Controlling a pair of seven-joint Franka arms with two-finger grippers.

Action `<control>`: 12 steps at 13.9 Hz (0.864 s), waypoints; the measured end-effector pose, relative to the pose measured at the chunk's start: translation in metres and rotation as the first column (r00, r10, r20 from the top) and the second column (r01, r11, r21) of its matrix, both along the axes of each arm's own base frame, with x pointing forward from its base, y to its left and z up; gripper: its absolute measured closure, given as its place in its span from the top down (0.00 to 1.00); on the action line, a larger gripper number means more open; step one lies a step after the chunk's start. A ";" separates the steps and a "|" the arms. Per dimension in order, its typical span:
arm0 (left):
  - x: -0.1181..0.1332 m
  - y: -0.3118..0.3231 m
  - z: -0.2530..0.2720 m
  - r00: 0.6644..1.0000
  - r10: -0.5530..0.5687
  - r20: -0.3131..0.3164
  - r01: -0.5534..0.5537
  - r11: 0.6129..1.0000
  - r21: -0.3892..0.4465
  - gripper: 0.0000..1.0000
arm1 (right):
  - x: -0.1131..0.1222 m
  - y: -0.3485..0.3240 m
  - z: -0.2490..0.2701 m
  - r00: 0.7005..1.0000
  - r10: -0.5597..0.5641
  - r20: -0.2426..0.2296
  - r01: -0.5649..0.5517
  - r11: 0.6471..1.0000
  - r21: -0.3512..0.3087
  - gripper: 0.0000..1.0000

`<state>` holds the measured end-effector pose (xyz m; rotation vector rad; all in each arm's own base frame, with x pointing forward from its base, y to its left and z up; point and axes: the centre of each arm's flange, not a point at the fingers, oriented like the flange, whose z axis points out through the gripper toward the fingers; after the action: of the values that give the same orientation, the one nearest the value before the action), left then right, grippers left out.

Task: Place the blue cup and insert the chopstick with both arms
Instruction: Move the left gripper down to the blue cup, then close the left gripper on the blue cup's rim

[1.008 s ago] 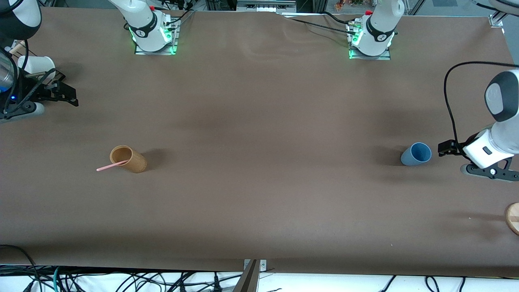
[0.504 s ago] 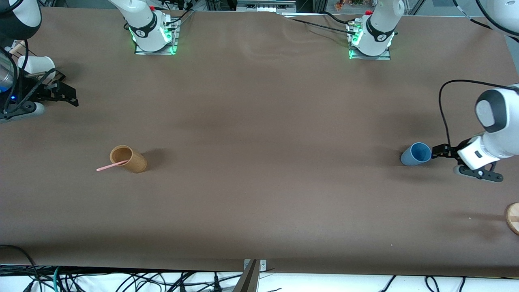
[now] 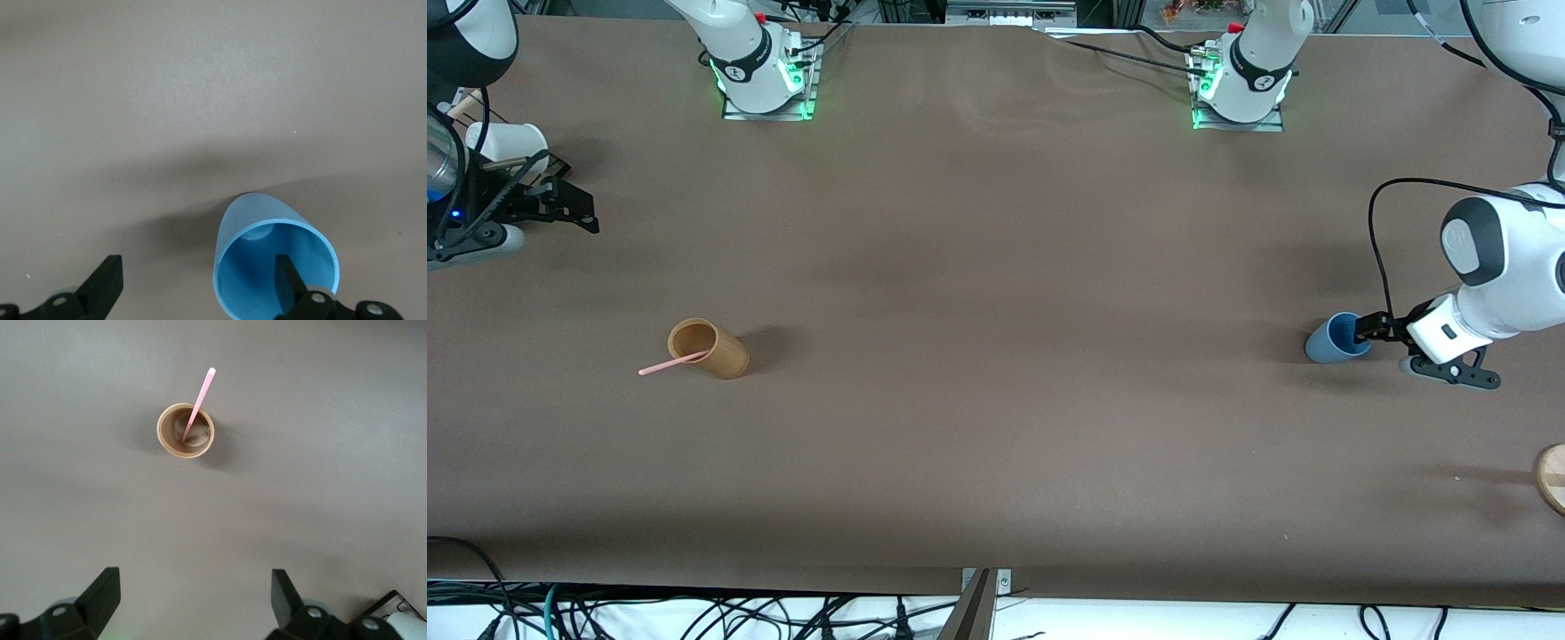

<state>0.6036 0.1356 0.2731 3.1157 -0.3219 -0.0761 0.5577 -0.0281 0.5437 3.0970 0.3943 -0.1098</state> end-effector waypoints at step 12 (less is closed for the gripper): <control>-0.016 -0.003 -0.024 1.000 0.000 0.020 0.000 1.000 0.006 0.89 | 0.000 0.001 0.000 1.000 0.002 -0.001 -0.002 1.000 0.000 1.00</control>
<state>0.5874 0.1321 0.2495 3.1246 -0.3232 -0.0464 0.5576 -0.0269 0.5436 3.0968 0.3977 -0.1117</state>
